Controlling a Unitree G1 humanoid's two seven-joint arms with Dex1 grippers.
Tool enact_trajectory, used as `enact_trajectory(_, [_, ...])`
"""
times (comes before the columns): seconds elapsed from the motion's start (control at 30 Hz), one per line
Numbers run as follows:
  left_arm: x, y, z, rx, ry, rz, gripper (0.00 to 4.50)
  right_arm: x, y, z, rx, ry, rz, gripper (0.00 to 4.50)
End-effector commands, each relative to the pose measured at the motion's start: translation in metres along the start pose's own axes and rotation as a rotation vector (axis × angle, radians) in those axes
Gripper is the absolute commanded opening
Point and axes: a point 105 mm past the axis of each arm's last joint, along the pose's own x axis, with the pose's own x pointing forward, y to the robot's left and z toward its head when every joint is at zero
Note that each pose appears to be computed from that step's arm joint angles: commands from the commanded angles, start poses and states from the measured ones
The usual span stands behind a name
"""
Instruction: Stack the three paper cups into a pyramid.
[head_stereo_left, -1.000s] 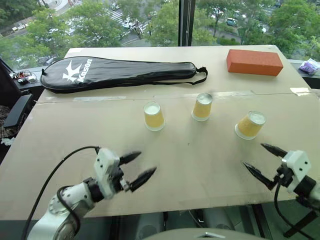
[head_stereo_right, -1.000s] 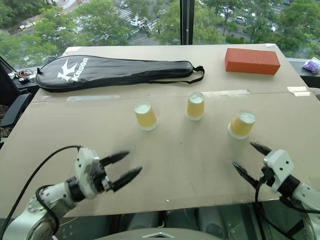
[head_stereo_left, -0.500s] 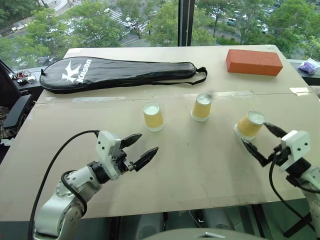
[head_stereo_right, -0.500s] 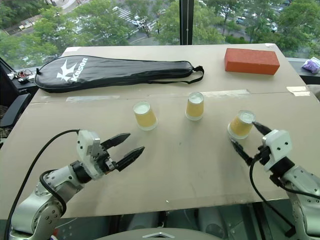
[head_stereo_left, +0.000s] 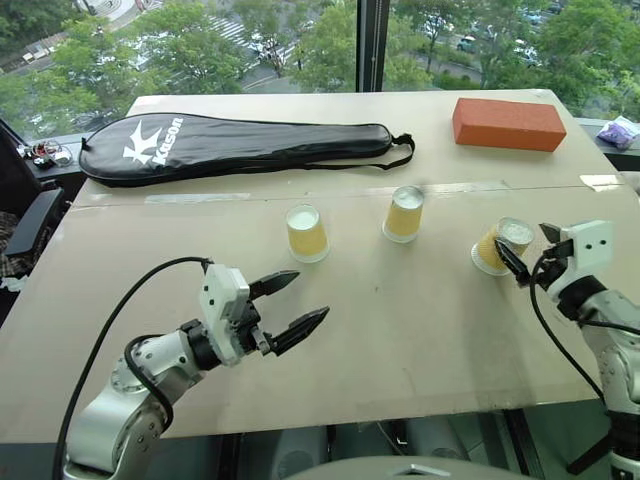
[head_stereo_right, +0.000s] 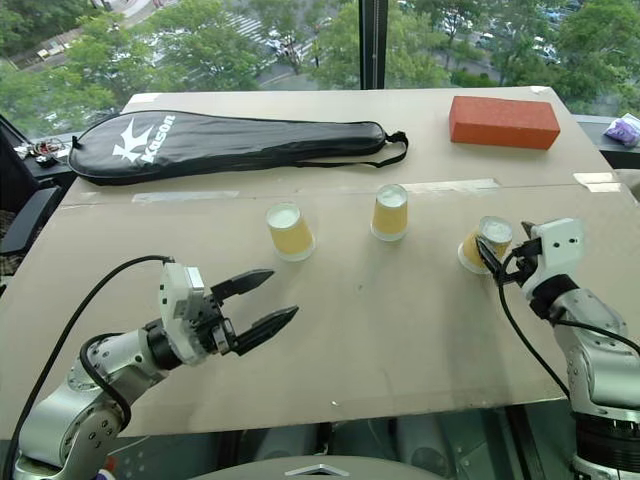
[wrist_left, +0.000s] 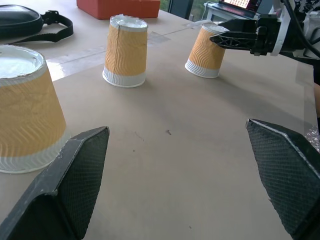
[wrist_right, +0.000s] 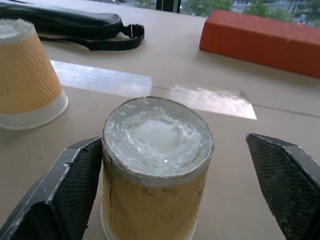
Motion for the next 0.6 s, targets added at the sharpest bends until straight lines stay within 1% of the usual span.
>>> enact_trajectory(0.03, [0.000, -0.008, 0.010, 0.047, -0.030, -0.024, 4.50, 0.003, 0.002, 0.007, 0.004, -0.016, 0.036, 3.35])
enact_trajectory(0.1, [0.000, -0.008, 0.009, 0.045, -0.029, -0.021, 4.50, 0.004, 0.004, 0.010, 0.003, -0.020, 0.049, 2.26])
enact_trajectory(0.13, [0.000, -0.008, 0.009, 0.044, -0.030, -0.018, 4.50, 0.005, 0.004, 0.012, 0.003, -0.027, 0.051, 1.96])
enact_trajectory(0.17, [0.000, -0.008, 0.008, 0.044, -0.030, -0.015, 4.50, 0.005, 0.004, 0.015, 0.001, -0.036, 0.055, 1.84])
enact_trajectory(0.27, [-0.002, -0.008, 0.007, 0.043, -0.030, -0.010, 4.50, 0.004, 0.013, 0.030, -0.009, -0.084, 0.127, 1.84])
enact_trajectory(0.37, [-0.003, -0.008, 0.006, 0.041, -0.031, -0.006, 4.50, 0.000, 0.034, 0.045, -0.026, -0.123, 0.261, 1.84])
enact_trajectory(0.4, [-0.003, -0.008, 0.006, 0.041, -0.032, -0.004, 4.50, -0.003, 0.047, 0.048, -0.043, -0.128, 0.334, 1.84])
enact_trajectory(0.47, [-0.005, -0.008, 0.005, 0.043, -0.033, -0.001, 4.50, -0.006, 0.062, 0.050, -0.057, -0.126, 0.419, 1.84])
enact_trajectory(0.6, [-0.007, -0.009, 0.005, 0.057, -0.037, 0.010, 4.50, -0.012, 0.080, 0.046, -0.056, -0.112, 0.524, 1.84])
